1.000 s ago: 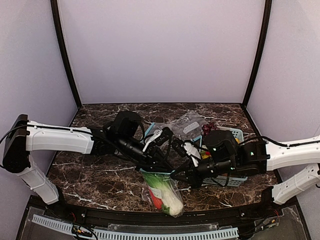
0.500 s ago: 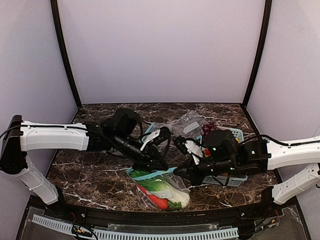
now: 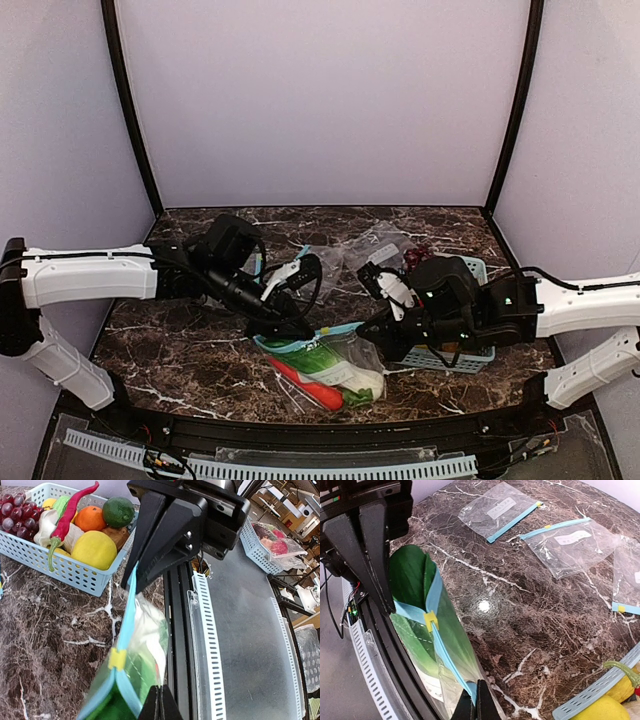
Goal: Place the food in the zip-top bag and seal the zipper
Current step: Zip the zipper of the food storage bag, then pass from the right arm to the left
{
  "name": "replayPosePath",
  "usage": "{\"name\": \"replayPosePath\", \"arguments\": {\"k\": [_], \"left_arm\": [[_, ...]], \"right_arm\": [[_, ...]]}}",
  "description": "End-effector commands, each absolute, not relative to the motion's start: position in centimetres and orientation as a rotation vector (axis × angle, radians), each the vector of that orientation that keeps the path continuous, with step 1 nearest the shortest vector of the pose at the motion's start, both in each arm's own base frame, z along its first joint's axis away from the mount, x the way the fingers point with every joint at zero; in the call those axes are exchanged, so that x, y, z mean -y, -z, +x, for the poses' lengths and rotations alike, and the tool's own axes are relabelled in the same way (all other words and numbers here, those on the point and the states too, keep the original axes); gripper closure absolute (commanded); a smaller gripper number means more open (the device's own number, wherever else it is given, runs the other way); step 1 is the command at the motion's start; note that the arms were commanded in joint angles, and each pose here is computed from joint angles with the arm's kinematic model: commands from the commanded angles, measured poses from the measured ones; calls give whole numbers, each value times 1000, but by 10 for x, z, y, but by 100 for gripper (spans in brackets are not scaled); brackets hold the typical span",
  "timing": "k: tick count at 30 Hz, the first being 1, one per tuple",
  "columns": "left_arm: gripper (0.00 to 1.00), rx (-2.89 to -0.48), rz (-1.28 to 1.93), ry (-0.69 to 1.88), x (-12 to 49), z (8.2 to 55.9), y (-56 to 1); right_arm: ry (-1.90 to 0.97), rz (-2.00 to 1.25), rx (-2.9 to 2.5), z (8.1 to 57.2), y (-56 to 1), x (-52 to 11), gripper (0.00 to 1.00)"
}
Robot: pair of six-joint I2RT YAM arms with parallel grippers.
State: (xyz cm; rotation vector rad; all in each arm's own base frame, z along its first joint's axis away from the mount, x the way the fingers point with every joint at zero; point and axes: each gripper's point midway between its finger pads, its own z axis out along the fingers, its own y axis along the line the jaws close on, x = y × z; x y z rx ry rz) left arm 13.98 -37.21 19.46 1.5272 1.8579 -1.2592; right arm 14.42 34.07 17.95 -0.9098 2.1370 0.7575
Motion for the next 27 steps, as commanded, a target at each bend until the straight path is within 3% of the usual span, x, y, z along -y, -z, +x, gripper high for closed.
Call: {"name": "replayPosePath", "arguments": {"k": [1,6,10,12,16,27], "left_arm": [[99,-1940,1510,1238,352,131,-185],[99,-1954,1473,1225,345,130,-185],[75,-1887,1452,1239,351,134,-207],[55,-1857,1455,1239,354,141,-213],[38,-1799,1462,1299,362,154,-226],[29,-1622,1611,1422,394,159,-233]], "right_arm": [[-737,-802,-2107,162,-196,-341,100],[-874,-899,-2027,147,-205,-357,100],[-956,-998,-1981,132,-209,-363,100],[-983,-1027,-1973,126,-210,-364,100],[-1047,-1085,-1954,116,-212,-370,100],[-1129,-1134,-1928,104,-216,-374,100]]}}
